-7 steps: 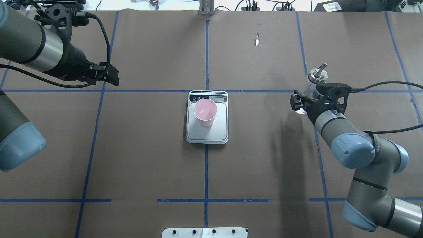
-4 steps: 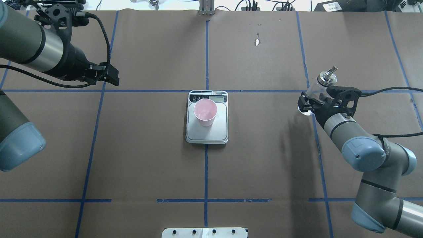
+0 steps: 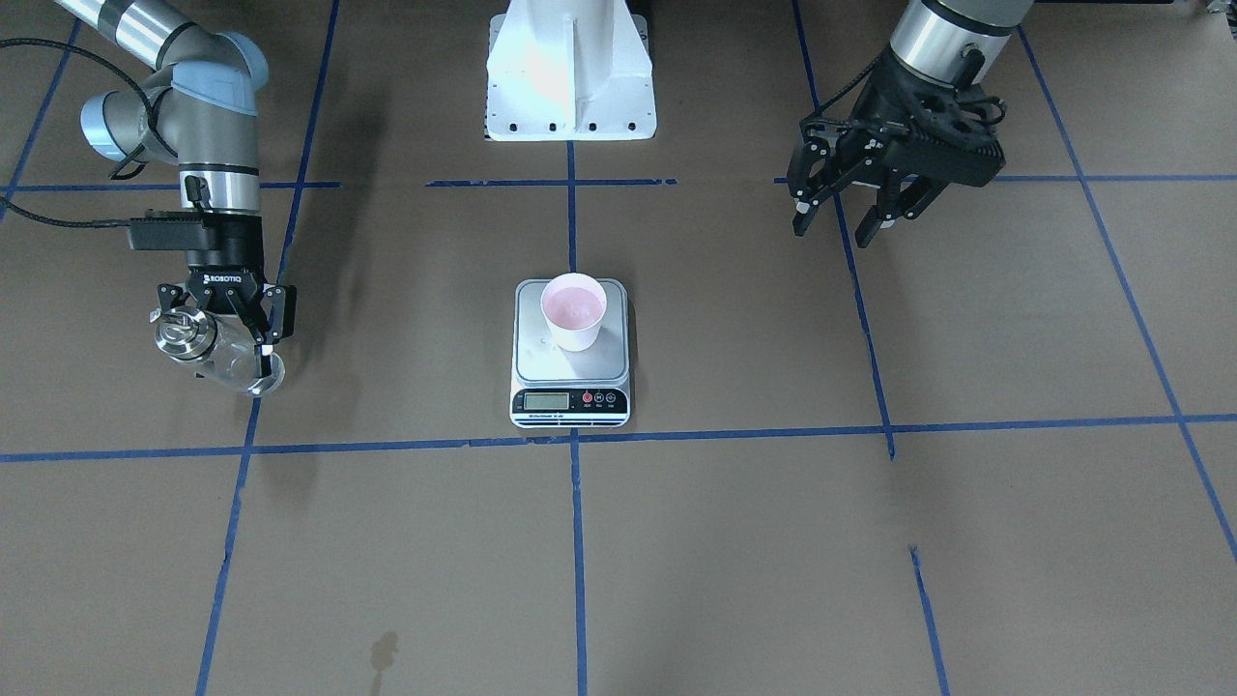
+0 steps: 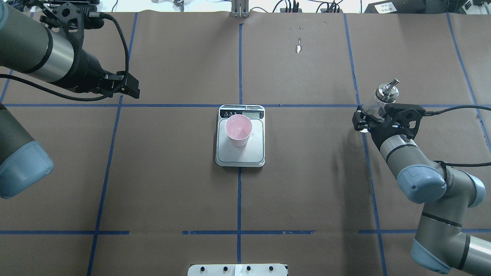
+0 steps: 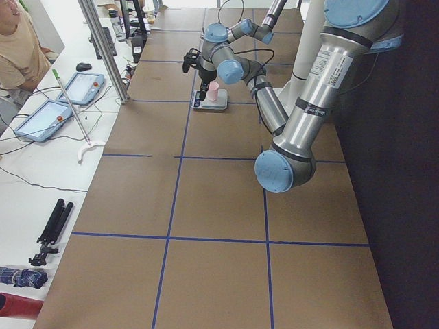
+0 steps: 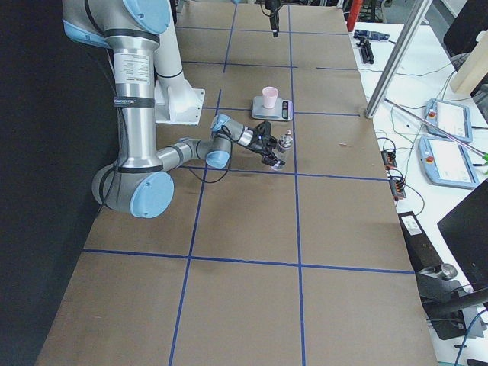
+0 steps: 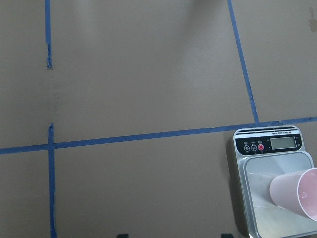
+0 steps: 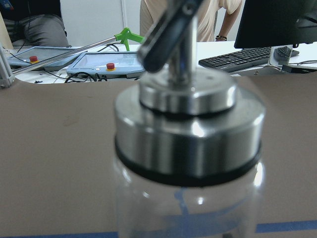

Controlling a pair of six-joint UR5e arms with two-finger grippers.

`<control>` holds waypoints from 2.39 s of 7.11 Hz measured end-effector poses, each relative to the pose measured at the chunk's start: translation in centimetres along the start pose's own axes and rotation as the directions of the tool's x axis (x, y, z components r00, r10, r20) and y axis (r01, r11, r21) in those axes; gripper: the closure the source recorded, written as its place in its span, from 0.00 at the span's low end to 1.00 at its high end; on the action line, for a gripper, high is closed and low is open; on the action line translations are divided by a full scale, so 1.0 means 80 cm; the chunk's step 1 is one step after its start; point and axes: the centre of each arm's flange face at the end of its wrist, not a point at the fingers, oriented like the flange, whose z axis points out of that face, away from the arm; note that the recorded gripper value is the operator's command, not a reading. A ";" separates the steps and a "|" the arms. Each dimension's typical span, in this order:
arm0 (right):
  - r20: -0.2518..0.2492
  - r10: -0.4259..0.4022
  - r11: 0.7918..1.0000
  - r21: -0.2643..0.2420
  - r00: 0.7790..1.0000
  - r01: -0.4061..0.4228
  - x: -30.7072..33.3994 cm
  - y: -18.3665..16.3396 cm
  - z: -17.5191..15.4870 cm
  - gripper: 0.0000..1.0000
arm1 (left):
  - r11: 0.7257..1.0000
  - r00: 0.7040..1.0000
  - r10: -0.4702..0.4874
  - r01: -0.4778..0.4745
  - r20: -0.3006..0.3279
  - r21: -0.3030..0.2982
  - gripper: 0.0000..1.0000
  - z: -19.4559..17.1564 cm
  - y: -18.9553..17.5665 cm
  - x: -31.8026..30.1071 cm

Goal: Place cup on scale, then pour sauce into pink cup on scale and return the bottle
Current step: 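Lower the bottle to its spot on the table with the right gripper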

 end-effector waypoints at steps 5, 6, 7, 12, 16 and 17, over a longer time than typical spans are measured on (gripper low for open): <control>0.013 -0.002 1.000 0.026 1.000 0.002 -0.013 0.031 -0.016 0.75 | 1.000 1.000 -0.003 0.003 0.004 -0.003 0.30 0.001 0.000 -0.001; 0.011 -0.004 1.000 0.025 1.000 0.003 -0.013 0.034 -0.015 0.75 | 1.000 1.000 -0.002 0.002 0.004 -0.003 0.30 0.001 0.000 -0.001; 0.008 -0.008 1.000 0.023 1.000 0.008 -0.011 0.038 -0.014 0.70 | 1.000 1.000 -0.002 0.002 0.003 -0.002 0.30 0.000 0.000 0.000; 0.006 -0.018 1.000 0.017 1.000 0.018 -0.008 0.046 -0.014 0.00 | 1.000 1.000 -0.002 0.002 0.002 -0.002 0.30 -0.002 0.001 0.001; 0.030 -0.033 0.999 0.002 0.999 0.033 -0.015 0.065 -0.031 0.00 | 1.000 1.000 -0.005 0.005 0.007 -0.005 0.30 -0.005 0.002 0.001; 0.036 -0.046 0.999 0.009 0.998 0.045 -0.015 0.075 -0.042 0.00 | 1.000 1.000 -0.004 0.004 0.007 -0.005 0.30 -0.005 0.002 0.001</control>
